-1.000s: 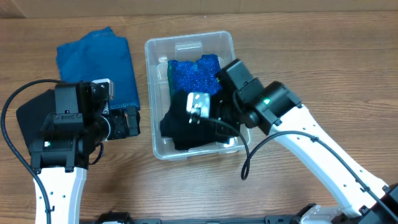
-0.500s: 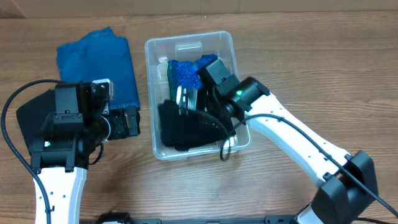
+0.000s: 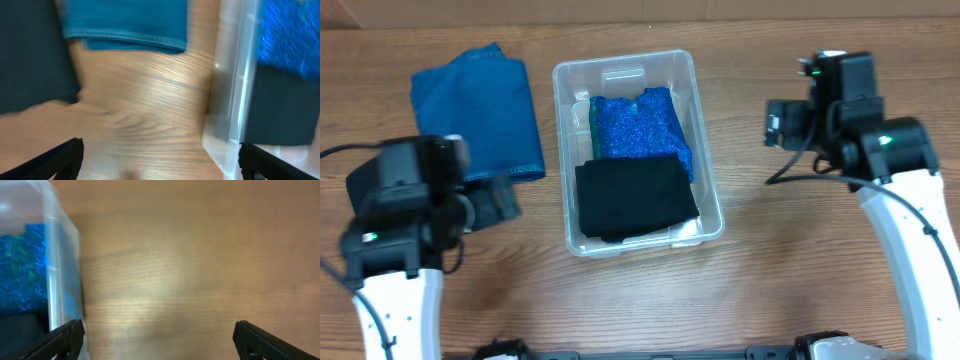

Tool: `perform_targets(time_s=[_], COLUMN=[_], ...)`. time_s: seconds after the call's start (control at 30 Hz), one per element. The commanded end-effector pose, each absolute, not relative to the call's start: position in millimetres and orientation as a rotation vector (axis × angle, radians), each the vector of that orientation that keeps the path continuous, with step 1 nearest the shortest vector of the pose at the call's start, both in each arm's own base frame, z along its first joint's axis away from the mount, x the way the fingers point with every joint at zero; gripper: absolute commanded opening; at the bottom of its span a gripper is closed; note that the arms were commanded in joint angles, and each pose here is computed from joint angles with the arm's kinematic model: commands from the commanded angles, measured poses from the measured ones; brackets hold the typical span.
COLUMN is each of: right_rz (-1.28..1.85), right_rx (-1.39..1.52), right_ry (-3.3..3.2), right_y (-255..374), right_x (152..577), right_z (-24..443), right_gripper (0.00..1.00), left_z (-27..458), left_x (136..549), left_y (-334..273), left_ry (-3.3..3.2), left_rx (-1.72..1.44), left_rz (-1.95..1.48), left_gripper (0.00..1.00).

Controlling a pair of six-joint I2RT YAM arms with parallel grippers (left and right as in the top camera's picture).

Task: Pack container
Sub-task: 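Grasp the black cloth on the left with the left gripper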

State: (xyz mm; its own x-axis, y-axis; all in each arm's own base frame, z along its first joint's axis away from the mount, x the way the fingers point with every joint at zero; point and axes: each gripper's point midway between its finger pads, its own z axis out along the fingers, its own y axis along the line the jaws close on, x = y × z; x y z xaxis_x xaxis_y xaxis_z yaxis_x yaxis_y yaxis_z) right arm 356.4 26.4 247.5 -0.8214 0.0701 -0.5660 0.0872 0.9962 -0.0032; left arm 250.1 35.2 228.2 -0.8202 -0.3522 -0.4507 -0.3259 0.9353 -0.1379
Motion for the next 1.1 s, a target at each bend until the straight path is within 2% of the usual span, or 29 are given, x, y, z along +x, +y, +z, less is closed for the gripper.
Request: perform_targets(time_s=[0.0, 0.07, 0.17, 0.3, 0.43, 0.8, 0.87, 0.93, 1.0, 1.03, 1.07], right_rz=[0.204, 0.24, 0.241, 0.239, 0.231, 0.18, 0.182, 0.181, 0.181, 0.181, 0.181], right_rx=[0.269, 0.278, 0.277, 0.28, 0.292, 0.306, 0.306, 0.306, 0.306, 0.306, 0.307], right_ry=[2.564, 2.563, 2.563, 2.578, 2.642, 2.648, 2.65, 2.652, 2.654, 2.655, 2.655], right_y=[21.2, 20.6, 21.0, 20.9, 20.7, 14.3, 14.5, 14.5, 14.5, 14.5, 14.5], right_x=[352.0, 352.1, 352.1, 354.1, 361.9, 366.3, 365.9, 365.4, 364.9, 364.9, 364.8], right_z=[246.5, 247.0, 247.0, 241.8, 219.9, 213.9, 213.7, 213.4, 213.2, 213.2, 213.1], right_gripper=[1.0, 1.0, 1.0, 1.0, 1.0, 1.0, 1.0, 1.0, 1.0, 1.0, 1.0], left_z=[258.3, 254.3, 220.4, 148.2, 84.1, 8.2, -4.7, -3.1, 5.4, 9.8, 15.5], left_x=[244.0, 233.9, 229.8, 250.0, 269.4, 273.8, 278.5, 288.2, 300.9, 305.8, 311.1], left_y=[105.3, 152.4, 222.3, 272.1, 289.7, 299.4, 286.8, 273.8, 257.1, 249.2, 241.8], left_ry=[2.389, 2.284, 2.172, 2.317, 2.48, 2.603, 2.612, 2.583, 2.521, 2.485, 2.454], left_rx=[-0.906, -1.133, -1.452, -1.451, -1.32, -1.301, -1.303, -1.283, -1.272, -1.29, -1.277], left_rz=[-0.002, 0.015, -0.009, -0.014, -0.054, -0.101, -0.22, -0.355, -0.531, -0.617, -0.694], left_gripper=[1.0, 1.0, 1.0, 1.0, 1.0, 1.0, 0.98, 0.72, 0.15, 0.04, 0.04])
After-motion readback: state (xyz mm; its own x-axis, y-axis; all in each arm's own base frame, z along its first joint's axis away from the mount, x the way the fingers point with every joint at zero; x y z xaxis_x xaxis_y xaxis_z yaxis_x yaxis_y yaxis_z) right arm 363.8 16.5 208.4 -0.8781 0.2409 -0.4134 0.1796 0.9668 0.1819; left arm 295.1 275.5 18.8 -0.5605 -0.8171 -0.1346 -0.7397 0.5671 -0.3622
